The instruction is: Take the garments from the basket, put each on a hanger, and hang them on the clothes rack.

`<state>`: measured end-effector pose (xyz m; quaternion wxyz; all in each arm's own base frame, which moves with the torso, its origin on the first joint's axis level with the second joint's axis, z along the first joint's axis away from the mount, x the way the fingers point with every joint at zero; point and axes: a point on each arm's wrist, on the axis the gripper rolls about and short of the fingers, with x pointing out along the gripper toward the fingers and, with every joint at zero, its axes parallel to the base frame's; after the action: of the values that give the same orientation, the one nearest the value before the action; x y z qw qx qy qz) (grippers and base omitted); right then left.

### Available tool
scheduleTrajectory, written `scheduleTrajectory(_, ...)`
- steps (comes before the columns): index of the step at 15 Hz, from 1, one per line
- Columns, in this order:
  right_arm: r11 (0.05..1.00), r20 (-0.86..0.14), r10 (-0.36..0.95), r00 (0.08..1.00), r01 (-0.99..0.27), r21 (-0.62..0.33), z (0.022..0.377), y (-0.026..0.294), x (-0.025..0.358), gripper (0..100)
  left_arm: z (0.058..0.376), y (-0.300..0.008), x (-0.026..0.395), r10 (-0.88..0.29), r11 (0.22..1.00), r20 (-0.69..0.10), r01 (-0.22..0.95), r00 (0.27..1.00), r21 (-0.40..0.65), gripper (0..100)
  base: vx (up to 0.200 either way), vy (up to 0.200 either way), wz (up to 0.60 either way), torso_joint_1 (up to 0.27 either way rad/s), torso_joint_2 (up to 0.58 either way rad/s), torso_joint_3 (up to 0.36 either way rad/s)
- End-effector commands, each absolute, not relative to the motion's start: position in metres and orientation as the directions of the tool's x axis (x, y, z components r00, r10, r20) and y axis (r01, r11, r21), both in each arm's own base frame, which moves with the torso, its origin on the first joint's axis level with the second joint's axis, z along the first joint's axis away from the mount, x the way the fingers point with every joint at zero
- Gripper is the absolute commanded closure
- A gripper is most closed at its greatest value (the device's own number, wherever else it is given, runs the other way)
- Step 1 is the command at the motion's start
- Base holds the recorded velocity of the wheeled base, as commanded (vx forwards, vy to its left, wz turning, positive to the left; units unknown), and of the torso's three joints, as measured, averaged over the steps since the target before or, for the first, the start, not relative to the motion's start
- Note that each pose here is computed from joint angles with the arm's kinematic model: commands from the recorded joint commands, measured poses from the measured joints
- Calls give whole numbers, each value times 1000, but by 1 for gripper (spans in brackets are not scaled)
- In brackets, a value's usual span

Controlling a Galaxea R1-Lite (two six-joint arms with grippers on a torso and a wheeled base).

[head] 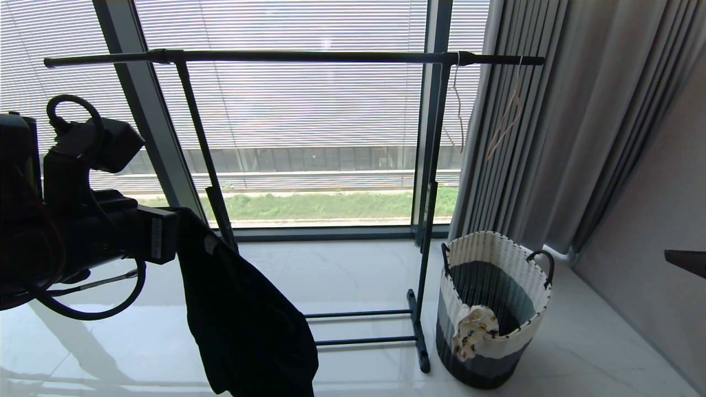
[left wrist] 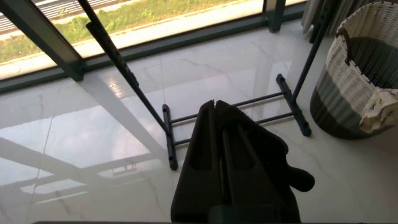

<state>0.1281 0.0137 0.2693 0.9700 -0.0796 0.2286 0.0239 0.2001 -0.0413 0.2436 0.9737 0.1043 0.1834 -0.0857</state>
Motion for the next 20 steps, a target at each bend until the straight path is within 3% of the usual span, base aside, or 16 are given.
scheduleTrajectory(1,986,-461,2,887,-78,-146,267,13,134,0,243,-40,201,-124,965,-375,200,919,172,100,0,0,0,198,-461,-286)
scheduleTrajectory(8,986,-442,2,897,-76,-149,271,14,136,0,245,-39,199,-114,965,-368,192,923,181,100,0,0,0,213,-488,-276)
scheduleTrajectory(15,987,-413,-14,911,-55,-153,278,11,137,0,264,-22,208,-22,972,-308,92,951,216,100,0,0,0,246,-531,-290)
scheduleTrajectory(20,988,-358,-12,934,-44,-148,280,12,156,0,265,-22,207,-27,974,-305,94,952,208,100,40,0,0,84,-171,-84)
